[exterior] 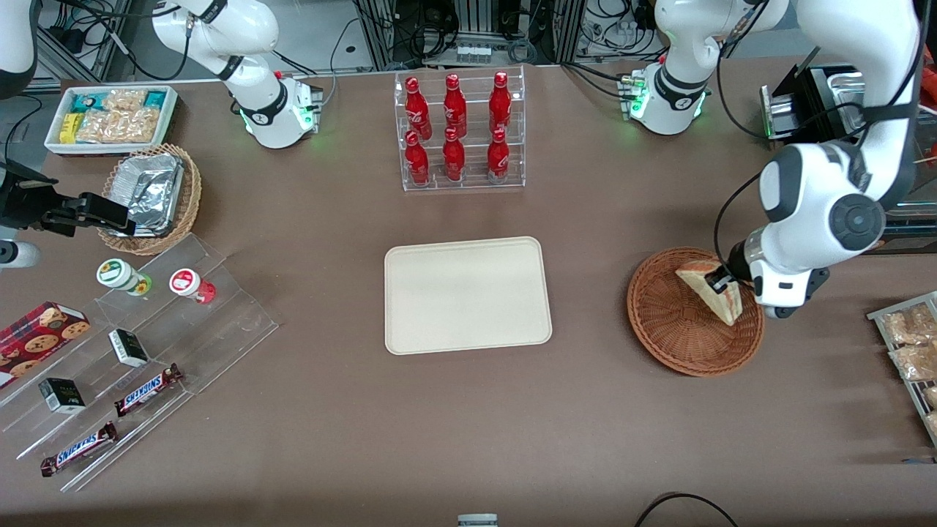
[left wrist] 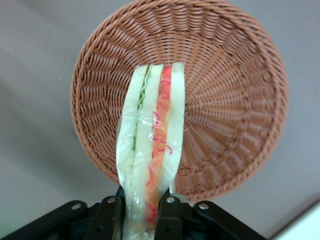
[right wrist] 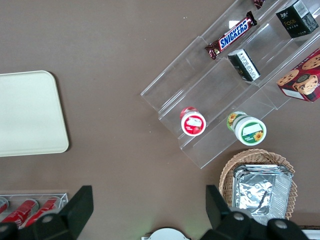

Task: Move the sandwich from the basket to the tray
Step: 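Lift the sandwich and carry it over the cream tray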

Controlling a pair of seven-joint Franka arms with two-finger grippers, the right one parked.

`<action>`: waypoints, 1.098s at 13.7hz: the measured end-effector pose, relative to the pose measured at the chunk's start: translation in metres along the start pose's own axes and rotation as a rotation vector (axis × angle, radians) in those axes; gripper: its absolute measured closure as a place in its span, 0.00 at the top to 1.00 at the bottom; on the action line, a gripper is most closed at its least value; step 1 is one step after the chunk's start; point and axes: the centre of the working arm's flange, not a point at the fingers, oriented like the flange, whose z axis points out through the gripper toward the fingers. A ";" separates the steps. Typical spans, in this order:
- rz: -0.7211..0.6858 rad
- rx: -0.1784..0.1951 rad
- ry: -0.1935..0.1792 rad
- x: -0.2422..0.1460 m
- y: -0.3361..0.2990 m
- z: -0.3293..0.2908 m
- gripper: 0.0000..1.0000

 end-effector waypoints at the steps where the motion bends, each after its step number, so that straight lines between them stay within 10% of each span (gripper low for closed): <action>1: 0.033 -0.001 0.001 -0.005 0.007 -0.009 0.18; 15: 0.565 0.055 -0.007 -0.219 0.230 0.051 0.15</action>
